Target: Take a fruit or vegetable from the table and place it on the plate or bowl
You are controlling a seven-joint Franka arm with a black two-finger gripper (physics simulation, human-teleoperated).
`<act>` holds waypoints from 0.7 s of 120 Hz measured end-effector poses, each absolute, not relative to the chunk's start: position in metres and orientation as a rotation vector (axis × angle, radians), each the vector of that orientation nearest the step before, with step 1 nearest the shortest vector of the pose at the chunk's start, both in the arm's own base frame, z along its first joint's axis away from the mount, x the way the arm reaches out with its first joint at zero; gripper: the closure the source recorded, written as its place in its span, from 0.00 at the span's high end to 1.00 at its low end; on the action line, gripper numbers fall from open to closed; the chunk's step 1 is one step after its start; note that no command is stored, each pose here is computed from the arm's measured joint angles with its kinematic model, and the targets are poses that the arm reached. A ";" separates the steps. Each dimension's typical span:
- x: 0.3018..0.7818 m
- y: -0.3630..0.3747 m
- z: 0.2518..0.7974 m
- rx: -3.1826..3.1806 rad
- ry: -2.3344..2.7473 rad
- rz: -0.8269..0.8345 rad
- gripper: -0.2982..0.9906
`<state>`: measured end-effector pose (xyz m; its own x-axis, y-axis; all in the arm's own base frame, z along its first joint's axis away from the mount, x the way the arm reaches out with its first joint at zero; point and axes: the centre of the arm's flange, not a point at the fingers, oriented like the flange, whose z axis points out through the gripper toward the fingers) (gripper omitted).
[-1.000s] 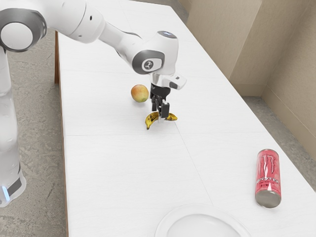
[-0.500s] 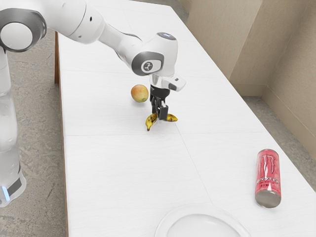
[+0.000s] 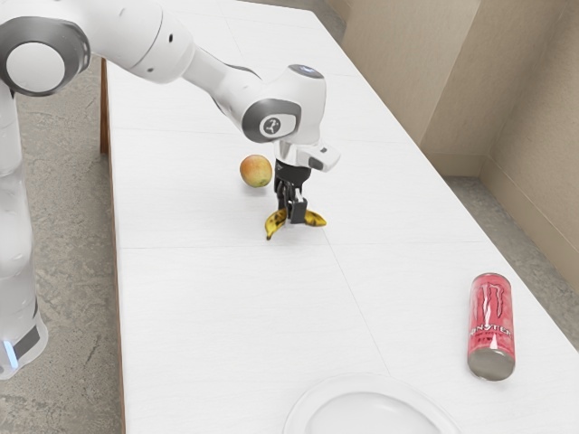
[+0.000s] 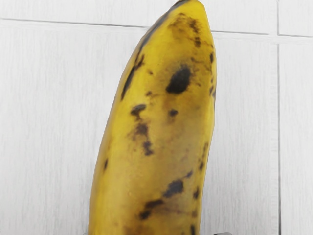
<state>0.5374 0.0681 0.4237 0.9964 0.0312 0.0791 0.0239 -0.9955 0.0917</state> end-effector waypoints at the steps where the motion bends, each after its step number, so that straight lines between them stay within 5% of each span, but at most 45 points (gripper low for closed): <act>1: 0.537 0.068 0.424 3.048 0.042 0.123 0.45; 54: 0.537 0.060 0.459 3.066 0.056 0.272 0.36; 84: 0.535 -0.170 0.522 2.960 -0.431 0.436 0.36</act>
<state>0.5346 -0.1701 0.5224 0.9181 -0.2611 0.2983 -0.2954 -0.9524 0.0755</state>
